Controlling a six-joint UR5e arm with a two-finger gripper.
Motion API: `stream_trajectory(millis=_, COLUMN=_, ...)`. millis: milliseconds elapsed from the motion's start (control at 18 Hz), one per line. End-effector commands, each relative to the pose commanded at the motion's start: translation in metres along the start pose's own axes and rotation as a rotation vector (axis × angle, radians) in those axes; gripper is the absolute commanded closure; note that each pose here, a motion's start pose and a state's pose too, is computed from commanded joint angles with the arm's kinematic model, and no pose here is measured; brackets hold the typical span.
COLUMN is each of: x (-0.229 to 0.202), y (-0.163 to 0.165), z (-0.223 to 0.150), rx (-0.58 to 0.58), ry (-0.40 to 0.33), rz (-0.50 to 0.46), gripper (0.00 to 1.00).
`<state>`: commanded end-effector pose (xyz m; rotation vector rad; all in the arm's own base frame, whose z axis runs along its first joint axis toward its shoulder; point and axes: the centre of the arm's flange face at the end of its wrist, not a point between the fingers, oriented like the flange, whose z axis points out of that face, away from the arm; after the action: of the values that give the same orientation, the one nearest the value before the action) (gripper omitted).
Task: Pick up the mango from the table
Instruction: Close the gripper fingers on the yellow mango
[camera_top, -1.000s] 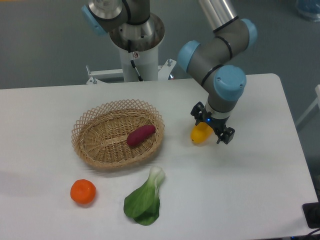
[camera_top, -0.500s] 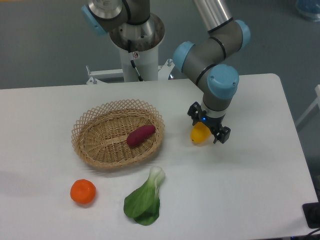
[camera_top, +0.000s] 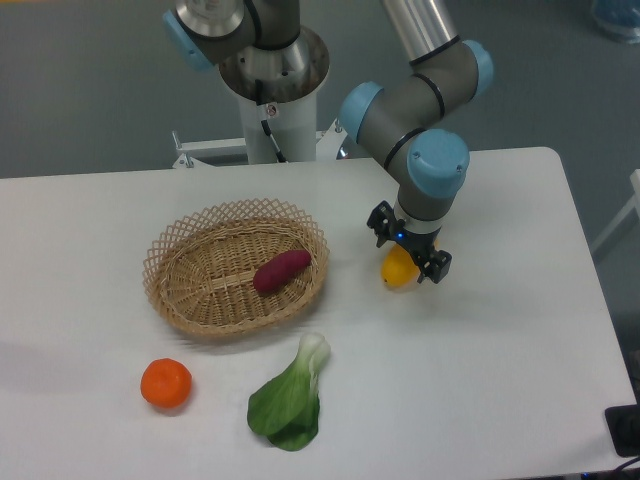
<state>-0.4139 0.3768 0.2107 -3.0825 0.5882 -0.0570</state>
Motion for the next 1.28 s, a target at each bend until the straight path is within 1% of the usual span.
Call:
stream_trajectory(millis=111, x=0.001, y=-0.003, z=0.001, rx=-0.002, ry=0.001, rz=-0.002, gripper=0.00)
stream_trajectory(millis=278, x=0.002, y=-0.007, z=0.006, rx=-0.008, ry=0.007, rz=-0.060, gripper=0.00)
stream_trajectory(millis=389, x=0.003, y=-0.013, z=0.007, rx=-0.011, ry=0.005, rz=-0.077, gripper=0.00)
stream_trajectory(millis=889, x=0.003, y=-0.010, z=0.017, rx=-0.050, ry=-0.004, rz=-0.071, gripper=0.01)
stream_trajectory(millis=1000, x=0.003, y=-0.010, z=0.019, rx=-0.050, ry=-0.003, rz=-0.074, gripper=0.11)
stream_trajectory(millis=1111, x=0.002, y=-0.010, z=0.019, rx=-0.052, ry=-0.003, rz=-0.072, gripper=0.27)
stream_trajectory(millis=1167, x=0.002, y=-0.010, z=0.019, rx=-0.056, ry=-0.004, rz=-0.069, gripper=0.32)
stream_trajectory(millis=1222, x=0.002, y=-0.009, z=0.019, rx=-0.076, ry=-0.007, rz=-0.069, gripper=0.35)
stream_trajectory(millis=1278, x=0.002, y=-0.008, z=0.018, rx=-0.097, ry=-0.013, rz=-0.072, gripper=0.39)
